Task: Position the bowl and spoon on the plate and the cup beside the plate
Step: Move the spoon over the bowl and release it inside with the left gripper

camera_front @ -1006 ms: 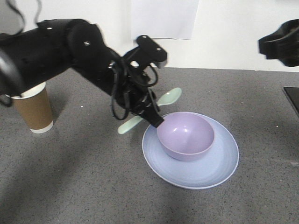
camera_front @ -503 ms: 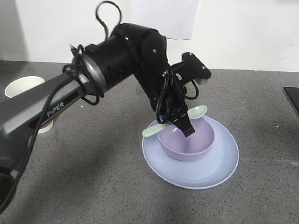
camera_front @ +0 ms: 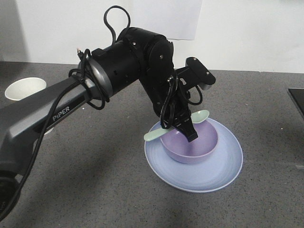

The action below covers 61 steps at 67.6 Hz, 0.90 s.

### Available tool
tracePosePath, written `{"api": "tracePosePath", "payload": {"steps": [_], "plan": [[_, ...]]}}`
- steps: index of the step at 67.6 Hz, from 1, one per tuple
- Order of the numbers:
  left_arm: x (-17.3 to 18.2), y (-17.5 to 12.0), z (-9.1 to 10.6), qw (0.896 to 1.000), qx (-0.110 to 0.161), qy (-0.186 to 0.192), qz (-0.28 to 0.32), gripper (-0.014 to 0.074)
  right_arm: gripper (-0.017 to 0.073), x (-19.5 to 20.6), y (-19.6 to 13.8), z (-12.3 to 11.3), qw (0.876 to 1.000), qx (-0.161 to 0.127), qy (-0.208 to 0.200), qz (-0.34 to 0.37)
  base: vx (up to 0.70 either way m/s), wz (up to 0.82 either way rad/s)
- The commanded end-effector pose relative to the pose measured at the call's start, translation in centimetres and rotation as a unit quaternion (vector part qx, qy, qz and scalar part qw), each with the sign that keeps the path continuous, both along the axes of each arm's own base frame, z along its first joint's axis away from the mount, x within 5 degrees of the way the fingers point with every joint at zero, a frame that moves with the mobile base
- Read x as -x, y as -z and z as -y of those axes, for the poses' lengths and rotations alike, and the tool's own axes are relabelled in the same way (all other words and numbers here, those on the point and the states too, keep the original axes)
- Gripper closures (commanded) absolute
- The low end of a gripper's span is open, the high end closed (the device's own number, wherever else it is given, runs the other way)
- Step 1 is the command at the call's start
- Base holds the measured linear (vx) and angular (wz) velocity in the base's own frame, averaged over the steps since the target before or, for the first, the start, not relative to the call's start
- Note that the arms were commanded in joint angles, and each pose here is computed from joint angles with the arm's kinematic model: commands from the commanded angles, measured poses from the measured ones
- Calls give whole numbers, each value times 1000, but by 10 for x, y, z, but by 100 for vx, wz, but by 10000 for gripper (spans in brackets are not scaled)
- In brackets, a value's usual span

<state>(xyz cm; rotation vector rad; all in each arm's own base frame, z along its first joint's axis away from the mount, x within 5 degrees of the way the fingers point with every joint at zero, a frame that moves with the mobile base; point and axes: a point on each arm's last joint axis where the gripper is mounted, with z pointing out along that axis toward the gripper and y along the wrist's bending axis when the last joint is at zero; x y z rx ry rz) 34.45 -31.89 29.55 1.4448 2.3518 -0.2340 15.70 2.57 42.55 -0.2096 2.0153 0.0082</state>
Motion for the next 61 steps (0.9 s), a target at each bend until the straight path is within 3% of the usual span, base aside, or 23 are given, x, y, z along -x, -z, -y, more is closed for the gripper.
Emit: {"api": "tracePosePath", "payload": {"steps": [1, 23, 39, 52, 61], "plan": [[10, -37, -5, 999, 34, -2, 28, 446, 160, 1, -15, 1, 998, -1, -1, 56, 0, 0], [11, -37, -4, 999, 41, -2, 21, 335, 160, 1, -15, 1, 998, -4, -2, 55, 0, 0], [10, -38, -4, 999, 45, -15, 24, 321, 160, 1, -15, 1, 998, -4, -2, 55, 0, 0], [13, -66, -11, 994, 75, -21, 76, 321, 160, 1, -17, 0, 998, -5, -3, 63, 0, 0], [15, -98, -29, 984, 76, -64, 148, 321, 160, 0, -18, 0, 997, -6, -4, 70, 0, 0]]}}
